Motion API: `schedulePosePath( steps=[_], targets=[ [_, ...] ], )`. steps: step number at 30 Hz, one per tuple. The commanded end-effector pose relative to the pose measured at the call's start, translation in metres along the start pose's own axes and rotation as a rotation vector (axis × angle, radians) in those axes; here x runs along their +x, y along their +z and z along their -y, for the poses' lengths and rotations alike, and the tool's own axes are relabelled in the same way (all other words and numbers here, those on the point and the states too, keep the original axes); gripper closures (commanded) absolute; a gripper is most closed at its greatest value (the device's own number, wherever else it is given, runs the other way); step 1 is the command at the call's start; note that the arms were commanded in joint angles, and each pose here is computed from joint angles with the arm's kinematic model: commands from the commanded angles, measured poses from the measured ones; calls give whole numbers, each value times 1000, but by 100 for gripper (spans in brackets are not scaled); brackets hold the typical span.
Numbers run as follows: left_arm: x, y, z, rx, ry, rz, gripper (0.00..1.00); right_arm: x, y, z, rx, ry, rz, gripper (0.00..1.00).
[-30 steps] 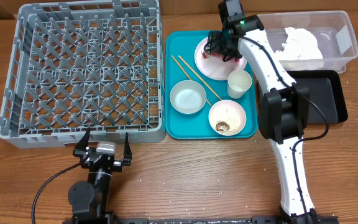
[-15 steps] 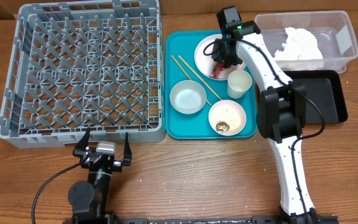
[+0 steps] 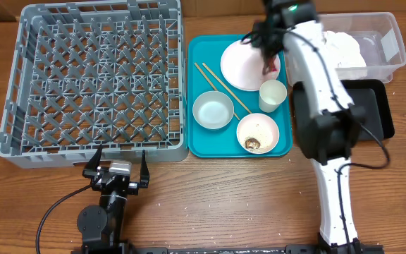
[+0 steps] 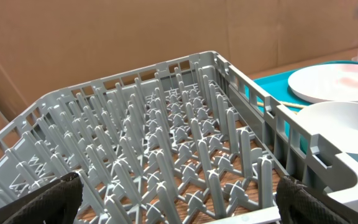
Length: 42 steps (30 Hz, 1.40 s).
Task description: Sort waste into correct bins and load items into the dishwasher
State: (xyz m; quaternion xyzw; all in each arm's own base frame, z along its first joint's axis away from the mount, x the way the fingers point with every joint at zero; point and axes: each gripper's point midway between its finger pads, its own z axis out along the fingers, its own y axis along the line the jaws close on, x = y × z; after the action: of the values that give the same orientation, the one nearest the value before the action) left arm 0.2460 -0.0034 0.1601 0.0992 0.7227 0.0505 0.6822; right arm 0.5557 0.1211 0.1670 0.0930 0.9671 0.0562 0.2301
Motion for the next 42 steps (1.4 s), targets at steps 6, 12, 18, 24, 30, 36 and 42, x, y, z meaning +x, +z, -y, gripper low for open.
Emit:
schedulePosePath(
  steps=[6,12,18,24,30,36,42],
  targets=[
    [1,0,1,-1,16,2,0,-38,-35,104,90,172,72,96],
    [1,0,1,0,16,2,0,-21,10,150,148,233,-8,27],
    [1,0,1,0,16,2,0,-18,-19,139,142,131,-24,7],
    [1,0,1,-1,16,2,0,22,-80,82,95,32,-120,6],
    [1,0,1,0,16,2,0,96,-85,-36,-52,-194,-266,19],
    [1,0,1,0,16,2,0,152,-93,-70,-56,-317,-363,23],
    [1,0,1,0,16,2,0,218,-106,-46,30,-326,-519,25]
  ],
)
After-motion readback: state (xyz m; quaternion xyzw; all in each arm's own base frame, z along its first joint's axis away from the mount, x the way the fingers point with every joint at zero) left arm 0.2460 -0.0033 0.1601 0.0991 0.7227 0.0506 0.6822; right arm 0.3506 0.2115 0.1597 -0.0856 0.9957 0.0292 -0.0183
